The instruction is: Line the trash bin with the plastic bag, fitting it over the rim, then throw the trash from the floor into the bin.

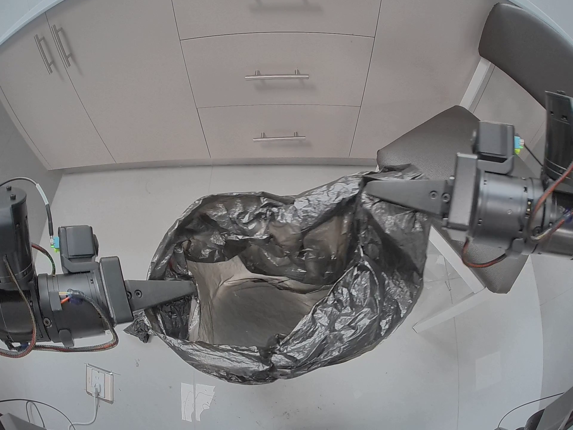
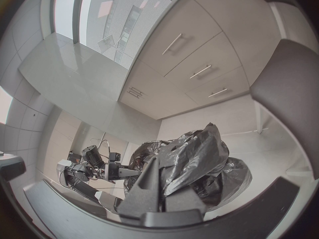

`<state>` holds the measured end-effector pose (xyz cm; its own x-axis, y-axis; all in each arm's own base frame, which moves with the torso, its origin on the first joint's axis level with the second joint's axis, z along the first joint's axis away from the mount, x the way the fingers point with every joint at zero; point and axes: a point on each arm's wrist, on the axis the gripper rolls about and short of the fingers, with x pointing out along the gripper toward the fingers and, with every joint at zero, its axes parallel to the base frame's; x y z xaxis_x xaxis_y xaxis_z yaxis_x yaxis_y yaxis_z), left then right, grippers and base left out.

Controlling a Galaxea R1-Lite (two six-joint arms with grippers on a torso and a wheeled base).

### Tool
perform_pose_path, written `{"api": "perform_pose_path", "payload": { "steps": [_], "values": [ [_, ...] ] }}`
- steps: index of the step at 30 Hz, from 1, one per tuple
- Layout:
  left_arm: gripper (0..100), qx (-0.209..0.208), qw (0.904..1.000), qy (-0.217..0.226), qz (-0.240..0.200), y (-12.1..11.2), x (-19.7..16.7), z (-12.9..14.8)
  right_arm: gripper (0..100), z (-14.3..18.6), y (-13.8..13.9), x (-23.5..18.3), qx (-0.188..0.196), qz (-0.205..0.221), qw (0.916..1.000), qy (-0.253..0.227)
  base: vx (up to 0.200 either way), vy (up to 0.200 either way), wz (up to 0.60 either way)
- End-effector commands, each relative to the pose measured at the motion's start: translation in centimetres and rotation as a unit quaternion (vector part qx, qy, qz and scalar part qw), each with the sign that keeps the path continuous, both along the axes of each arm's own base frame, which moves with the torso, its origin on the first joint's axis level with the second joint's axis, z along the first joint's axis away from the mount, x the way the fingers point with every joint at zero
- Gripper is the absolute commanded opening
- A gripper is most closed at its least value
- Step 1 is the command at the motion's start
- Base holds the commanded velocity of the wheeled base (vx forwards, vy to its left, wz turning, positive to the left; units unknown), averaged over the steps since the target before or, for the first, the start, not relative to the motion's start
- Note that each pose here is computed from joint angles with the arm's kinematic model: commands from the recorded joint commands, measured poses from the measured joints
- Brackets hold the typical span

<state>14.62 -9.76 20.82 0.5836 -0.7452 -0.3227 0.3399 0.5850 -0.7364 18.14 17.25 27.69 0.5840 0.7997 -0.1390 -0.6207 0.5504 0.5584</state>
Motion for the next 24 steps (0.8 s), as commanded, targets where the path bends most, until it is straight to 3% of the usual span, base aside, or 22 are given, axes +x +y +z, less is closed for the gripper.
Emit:
{"api": "perform_pose_path", "payload": {
  "steps": [1,11,18,24],
  "values": [
    [0,0.007,0.9999,-0.003,0.013,0.2,-0.1,-0.2,0,-1.9,3.7,1.6,-0.018,0.025,0.9989,0.037,0.0,0.0,0.0],
    [0,0.032,0.9983,-0.042,0.025,1.1,0.2,0.4,0,-3.7,6.2,1.2,-0.03,0.053,0.9954,0.074,0.0,0.0,0.0],
    [0,0.054,0.9979,-0.03,0.021,1.3,0.0,0.0,0,-4.4,7.1,0.8,-0.036,0.068,0.9932,0.088,0.0,0.0,0.0],
    [0,0.062,0.9973,-0.025,0.031,2.1,-1.3,0.0,0,-6.9,8.3,-0.3,-0.068,0.091,0.9865,0.118,0.0,0.0,0.0]
  ]
}}
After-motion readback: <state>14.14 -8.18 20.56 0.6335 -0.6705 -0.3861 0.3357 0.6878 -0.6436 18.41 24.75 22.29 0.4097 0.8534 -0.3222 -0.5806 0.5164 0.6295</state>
